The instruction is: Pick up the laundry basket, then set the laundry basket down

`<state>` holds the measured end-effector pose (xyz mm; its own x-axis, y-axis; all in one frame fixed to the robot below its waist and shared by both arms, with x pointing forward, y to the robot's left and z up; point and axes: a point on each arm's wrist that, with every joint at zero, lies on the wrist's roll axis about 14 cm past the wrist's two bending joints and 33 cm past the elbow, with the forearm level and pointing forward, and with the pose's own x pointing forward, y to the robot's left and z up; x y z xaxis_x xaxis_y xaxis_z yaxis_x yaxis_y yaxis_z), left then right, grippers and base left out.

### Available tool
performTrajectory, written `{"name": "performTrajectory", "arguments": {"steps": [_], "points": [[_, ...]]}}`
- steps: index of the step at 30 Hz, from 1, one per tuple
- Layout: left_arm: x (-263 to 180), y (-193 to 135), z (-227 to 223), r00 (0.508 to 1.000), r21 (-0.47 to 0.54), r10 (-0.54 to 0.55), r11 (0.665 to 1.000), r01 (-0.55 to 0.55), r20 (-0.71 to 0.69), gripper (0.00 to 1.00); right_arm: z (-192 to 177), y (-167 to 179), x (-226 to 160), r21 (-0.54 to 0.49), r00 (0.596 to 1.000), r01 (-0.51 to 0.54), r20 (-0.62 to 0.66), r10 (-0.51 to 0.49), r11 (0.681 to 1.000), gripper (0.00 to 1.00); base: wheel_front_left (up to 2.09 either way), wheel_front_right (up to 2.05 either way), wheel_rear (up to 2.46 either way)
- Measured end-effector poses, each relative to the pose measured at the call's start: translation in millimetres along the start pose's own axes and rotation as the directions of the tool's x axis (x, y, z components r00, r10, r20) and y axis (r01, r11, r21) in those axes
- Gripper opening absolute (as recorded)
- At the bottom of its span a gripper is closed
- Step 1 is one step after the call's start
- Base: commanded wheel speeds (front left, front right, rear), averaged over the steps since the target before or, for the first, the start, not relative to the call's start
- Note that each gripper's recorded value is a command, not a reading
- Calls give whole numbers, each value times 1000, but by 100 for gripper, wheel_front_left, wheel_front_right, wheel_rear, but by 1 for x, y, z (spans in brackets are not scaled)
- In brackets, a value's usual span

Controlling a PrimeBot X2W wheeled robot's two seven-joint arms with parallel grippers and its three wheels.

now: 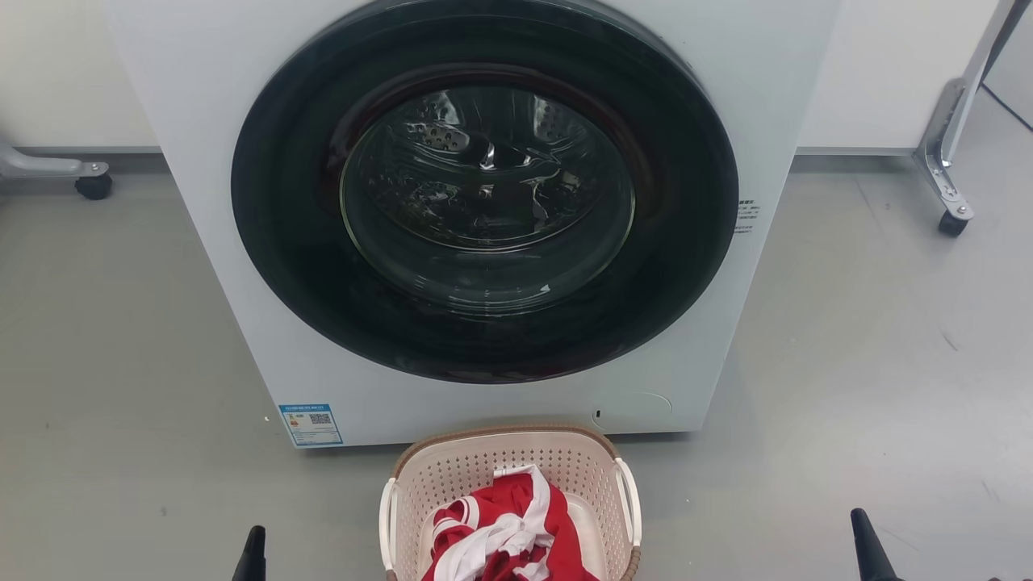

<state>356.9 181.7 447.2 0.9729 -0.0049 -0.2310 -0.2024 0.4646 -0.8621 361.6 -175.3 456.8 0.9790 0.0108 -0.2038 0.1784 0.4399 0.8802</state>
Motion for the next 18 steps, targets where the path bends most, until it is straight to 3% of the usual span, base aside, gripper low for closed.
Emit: {"name": "performTrajectory", "arguments": {"steps": [18], "points": [[8, -13, 13, 998, -261, -63, 963, 64, 15, 0, 20, 6, 8, 257, 999, -51, 31, 44, 965, 0, 0, 0, 0]]}}
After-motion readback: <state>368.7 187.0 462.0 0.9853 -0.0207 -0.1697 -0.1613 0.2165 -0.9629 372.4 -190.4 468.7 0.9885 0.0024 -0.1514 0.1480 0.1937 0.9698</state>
